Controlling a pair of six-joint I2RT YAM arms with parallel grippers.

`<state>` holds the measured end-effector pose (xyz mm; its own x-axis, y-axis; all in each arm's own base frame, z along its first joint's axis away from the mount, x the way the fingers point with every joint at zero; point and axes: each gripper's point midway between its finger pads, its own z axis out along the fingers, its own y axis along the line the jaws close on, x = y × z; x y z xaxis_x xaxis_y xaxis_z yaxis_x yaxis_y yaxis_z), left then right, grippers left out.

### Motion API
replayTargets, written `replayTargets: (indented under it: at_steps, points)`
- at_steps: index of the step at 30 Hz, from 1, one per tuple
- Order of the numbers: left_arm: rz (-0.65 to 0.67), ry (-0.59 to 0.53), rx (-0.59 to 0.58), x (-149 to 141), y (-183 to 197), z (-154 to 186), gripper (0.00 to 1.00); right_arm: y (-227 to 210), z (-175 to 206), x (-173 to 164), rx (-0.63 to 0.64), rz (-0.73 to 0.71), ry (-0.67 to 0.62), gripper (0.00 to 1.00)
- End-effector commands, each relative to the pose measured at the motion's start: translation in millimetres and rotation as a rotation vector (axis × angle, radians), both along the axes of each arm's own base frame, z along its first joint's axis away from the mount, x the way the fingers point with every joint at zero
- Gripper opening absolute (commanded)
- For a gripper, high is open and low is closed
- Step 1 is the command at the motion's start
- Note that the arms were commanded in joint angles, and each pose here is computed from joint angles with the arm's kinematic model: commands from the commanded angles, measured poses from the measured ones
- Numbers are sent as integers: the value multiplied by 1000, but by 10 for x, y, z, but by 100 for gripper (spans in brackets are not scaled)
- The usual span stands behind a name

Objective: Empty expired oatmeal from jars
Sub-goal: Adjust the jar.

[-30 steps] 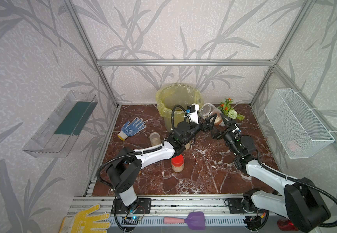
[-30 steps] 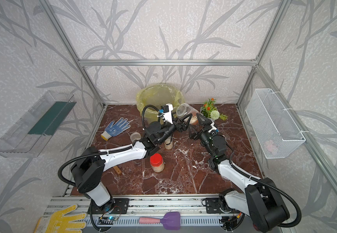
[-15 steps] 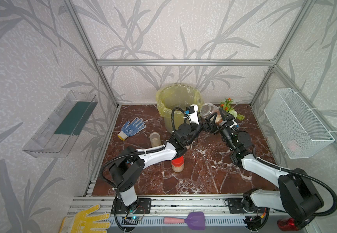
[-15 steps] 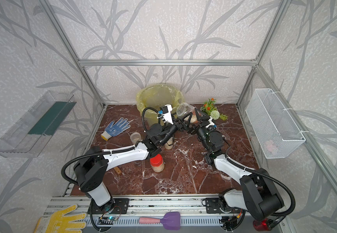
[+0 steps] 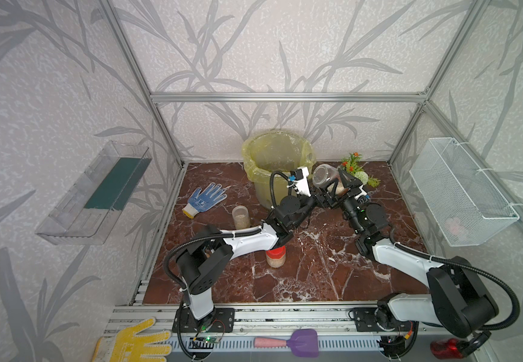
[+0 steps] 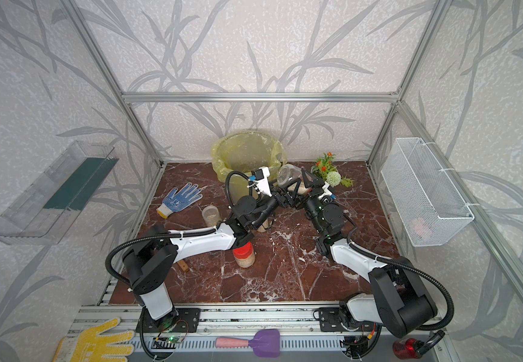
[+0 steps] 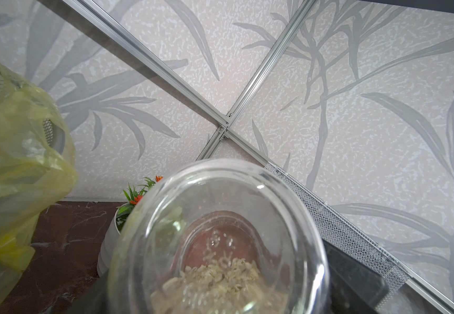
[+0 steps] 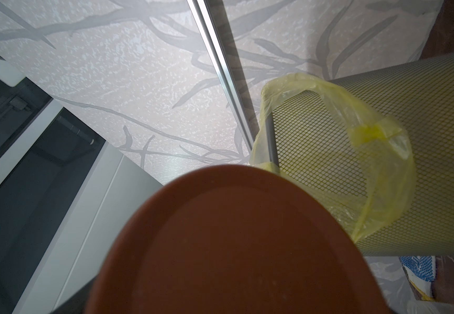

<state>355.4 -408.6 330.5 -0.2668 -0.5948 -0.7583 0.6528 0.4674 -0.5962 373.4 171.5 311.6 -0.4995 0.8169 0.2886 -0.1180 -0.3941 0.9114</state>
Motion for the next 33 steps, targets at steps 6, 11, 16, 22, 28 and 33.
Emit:
replayTargets:
  at_steps: [6, 11, 16, 22, 28, 33]
  points:
    - [-34, -36, -88, -137, 21, 176, 0, -84, 166, -33, 6, -42, -76, 100]
    - [-28, -45, -87, -143, 40, 176, 0, -105, 163, -28, -6, -52, -74, 99]
    - [-34, -40, -87, -151, 37, 140, 0, -98, 138, -20, -19, -53, -69, 93]
    - [-28, -43, -81, -159, 59, 115, 0, -19, 98, 6, -54, -22, -53, 63]
    - [-7, -43, -99, -122, 85, 108, 2, 32, 69, -8, -104, -5, -47, 49]
    - [-6, -41, -100, -115, 90, 115, 24, 33, 61, -66, -192, -7, -41, 41]
